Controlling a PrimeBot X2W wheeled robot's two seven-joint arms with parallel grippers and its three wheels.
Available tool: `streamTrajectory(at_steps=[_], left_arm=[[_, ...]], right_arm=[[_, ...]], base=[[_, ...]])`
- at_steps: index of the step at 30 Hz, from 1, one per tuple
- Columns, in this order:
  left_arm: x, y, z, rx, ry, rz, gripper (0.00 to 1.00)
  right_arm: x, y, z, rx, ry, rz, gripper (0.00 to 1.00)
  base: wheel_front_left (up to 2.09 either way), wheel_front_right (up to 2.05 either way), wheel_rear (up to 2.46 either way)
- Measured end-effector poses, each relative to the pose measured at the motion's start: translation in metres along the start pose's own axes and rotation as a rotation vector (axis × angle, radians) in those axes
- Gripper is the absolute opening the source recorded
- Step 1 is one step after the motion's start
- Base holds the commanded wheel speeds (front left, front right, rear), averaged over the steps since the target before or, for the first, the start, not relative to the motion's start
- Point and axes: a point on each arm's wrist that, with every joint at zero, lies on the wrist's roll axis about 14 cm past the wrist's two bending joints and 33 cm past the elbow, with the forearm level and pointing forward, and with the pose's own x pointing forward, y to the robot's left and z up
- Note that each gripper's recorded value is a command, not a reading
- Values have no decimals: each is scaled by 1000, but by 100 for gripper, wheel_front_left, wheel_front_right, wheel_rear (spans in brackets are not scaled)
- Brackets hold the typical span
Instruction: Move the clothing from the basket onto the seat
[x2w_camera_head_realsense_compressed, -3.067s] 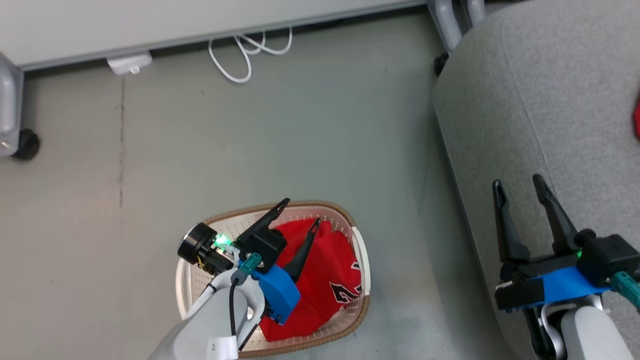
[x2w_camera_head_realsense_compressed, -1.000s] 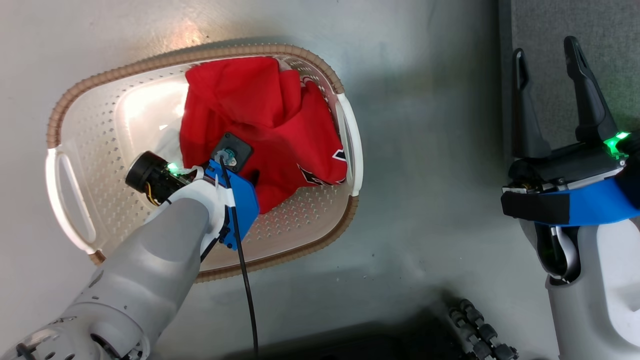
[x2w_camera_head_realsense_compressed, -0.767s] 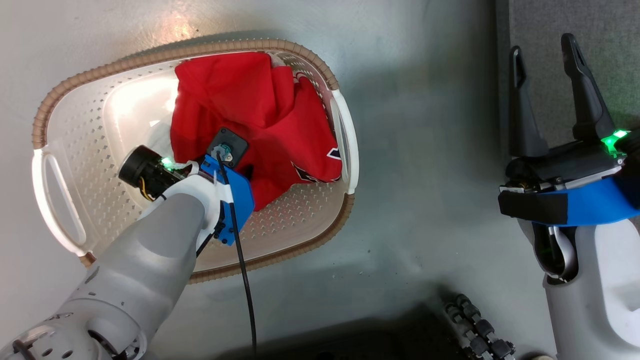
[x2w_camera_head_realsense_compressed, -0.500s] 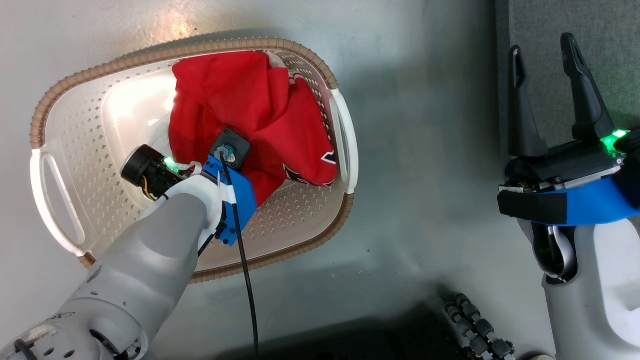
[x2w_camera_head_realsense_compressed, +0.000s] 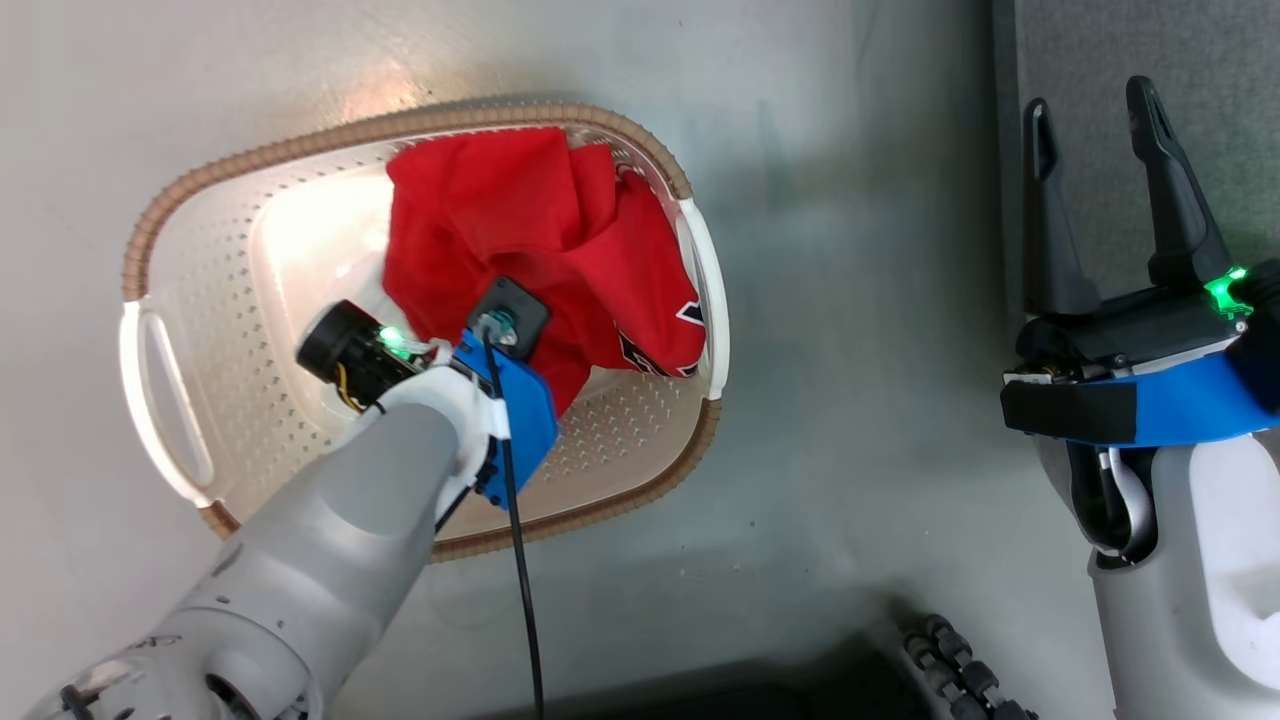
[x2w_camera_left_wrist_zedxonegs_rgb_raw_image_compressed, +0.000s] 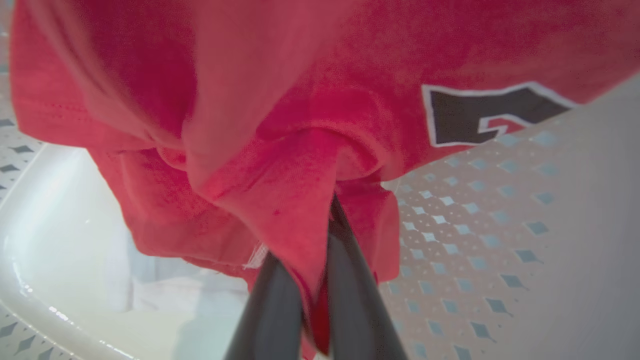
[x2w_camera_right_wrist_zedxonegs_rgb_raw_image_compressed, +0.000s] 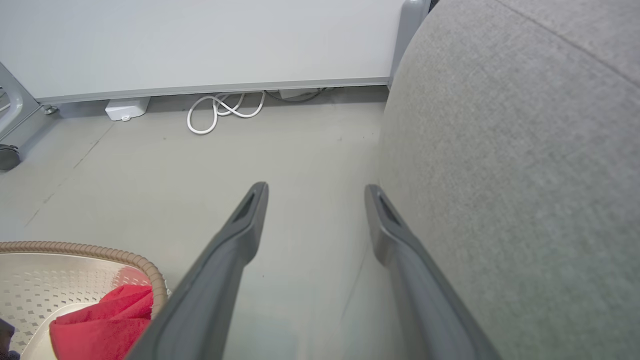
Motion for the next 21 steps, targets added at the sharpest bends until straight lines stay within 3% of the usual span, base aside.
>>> streamTrajectory(at_steps=[21], left_arm=[[-68,-53,62,106,-276,-10,0]], right_arm=[[-13,14,71,-2,-132,44,100]], base=[[0,0,0]])
